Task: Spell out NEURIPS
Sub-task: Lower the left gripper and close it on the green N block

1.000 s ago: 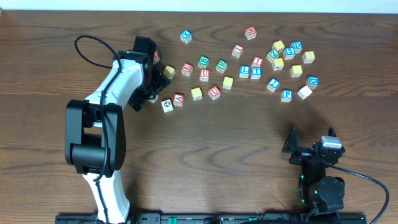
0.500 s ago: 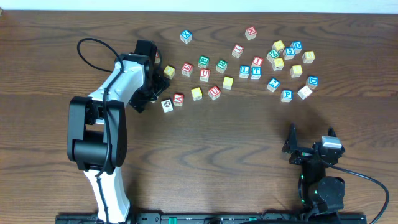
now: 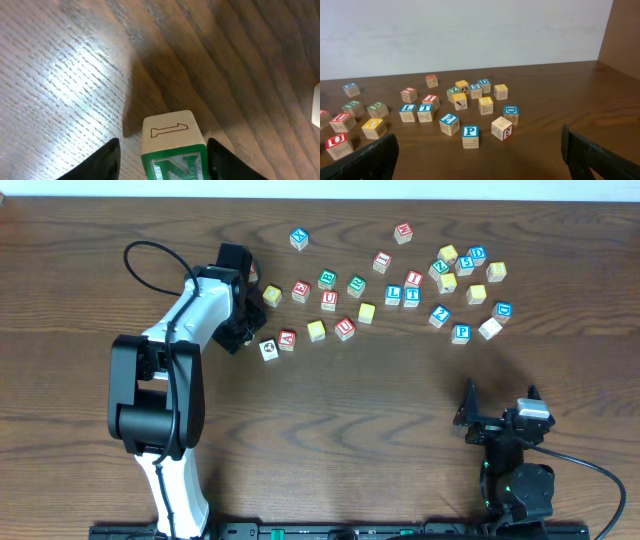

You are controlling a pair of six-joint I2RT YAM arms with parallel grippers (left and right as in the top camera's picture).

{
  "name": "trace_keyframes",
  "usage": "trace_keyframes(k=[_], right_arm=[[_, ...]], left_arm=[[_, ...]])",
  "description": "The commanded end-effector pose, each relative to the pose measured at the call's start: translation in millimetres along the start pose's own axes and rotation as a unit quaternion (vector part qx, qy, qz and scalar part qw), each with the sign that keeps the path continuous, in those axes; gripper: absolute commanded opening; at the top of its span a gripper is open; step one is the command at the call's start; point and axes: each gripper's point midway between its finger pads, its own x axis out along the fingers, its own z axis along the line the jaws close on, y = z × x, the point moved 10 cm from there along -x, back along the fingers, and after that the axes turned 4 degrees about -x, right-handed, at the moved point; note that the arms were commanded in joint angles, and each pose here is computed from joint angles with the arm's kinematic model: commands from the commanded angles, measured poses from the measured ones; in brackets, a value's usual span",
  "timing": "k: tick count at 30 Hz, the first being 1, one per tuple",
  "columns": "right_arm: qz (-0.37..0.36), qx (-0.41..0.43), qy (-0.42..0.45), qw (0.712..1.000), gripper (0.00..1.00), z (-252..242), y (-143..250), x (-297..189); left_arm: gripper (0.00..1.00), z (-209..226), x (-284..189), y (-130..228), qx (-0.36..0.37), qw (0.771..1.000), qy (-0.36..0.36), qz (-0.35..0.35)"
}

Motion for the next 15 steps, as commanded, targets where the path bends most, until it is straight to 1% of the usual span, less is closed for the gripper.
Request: trace_keyframes(k=[1, 6, 11, 15], right_arm=[[0.002, -0.005, -0.001, 1.0, 0.99, 0.2, 1.1, 0.0], [0.002, -0.005, -0.001, 1.0, 0.99, 0.2, 1.1, 0.0], [0.002, -0.005, -0.001, 1.0, 0.99, 0.2, 1.1, 0.0], [0.002, -0.005, -0.001, 1.0, 0.99, 0.2, 1.1, 0.0]], left_arm=[[0.52, 3.4, 6.8, 0.4, -0.002, 1.0, -0.015, 0.0], [0.44, 3.4, 6.8, 0.4, -0.002, 1.0, -0.015, 0.0], [0.42, 3.4, 6.9, 0.4, -0.002, 1.0, -0.015, 0.0], [0.36, 3.4, 6.9, 0.4, -0.002, 1.0, -0.015, 0.0]])
